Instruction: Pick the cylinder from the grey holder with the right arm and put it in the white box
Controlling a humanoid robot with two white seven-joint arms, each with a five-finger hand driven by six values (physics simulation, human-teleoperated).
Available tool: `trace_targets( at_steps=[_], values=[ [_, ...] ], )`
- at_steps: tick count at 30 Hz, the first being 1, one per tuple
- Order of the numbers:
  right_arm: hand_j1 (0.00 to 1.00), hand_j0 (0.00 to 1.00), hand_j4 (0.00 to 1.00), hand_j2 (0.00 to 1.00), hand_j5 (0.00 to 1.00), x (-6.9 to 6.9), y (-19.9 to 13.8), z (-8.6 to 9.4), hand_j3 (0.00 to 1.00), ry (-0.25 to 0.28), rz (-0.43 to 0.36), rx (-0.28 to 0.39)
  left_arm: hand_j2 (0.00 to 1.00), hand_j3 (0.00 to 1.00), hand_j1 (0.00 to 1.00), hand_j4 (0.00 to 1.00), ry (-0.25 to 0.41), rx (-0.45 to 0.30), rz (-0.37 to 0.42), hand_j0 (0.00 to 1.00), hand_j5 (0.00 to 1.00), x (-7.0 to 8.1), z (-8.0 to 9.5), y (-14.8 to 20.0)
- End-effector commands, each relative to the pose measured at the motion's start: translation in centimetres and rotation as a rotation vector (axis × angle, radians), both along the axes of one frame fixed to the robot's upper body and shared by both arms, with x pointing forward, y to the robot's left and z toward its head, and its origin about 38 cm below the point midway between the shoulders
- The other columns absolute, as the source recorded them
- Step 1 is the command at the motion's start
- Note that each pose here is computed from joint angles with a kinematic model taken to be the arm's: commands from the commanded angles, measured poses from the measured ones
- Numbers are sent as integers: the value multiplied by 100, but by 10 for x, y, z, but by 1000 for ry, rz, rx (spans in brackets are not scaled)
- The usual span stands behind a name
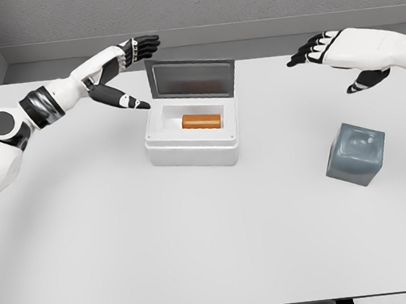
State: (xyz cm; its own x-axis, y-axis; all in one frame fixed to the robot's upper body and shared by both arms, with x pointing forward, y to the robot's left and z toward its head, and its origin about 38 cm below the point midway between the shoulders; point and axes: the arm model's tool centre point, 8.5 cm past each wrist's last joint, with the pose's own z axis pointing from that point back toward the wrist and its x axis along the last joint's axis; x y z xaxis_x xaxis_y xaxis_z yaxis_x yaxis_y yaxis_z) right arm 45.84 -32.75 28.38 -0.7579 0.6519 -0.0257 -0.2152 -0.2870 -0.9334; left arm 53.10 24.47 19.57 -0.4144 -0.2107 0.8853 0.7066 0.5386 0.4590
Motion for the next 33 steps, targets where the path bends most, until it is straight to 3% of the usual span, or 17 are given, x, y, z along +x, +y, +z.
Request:
trace_targets(
  at_steps=[1, 10, 19, 33],
  values=[
    [100, 100, 100, 100, 100, 0, 0, 0, 100, 2, -2, 4, 100, 100, 100, 100, 0, -7, -1, 100, 100, 0, 1, -1],
    [100, 100, 100, 100, 100, 0, 0, -1, 100, 4, 0, 3, 100, 100, 100, 100, -27, -22, -9, 100, 100, -2, 5, 2],
    [100, 100, 100, 100, 100, -2, 1, -2, 100, 5, 2, 0, 100, 100, 100, 100, 43, -4, 20, 100, 100, 2, -6, 1],
    [100, 100, 100, 100, 100, -3, -2, -2, 100, 8, -2, -4, 100, 100, 100, 100, 21, -18, -8, 100, 100, -6, -4, -1]
  ],
)
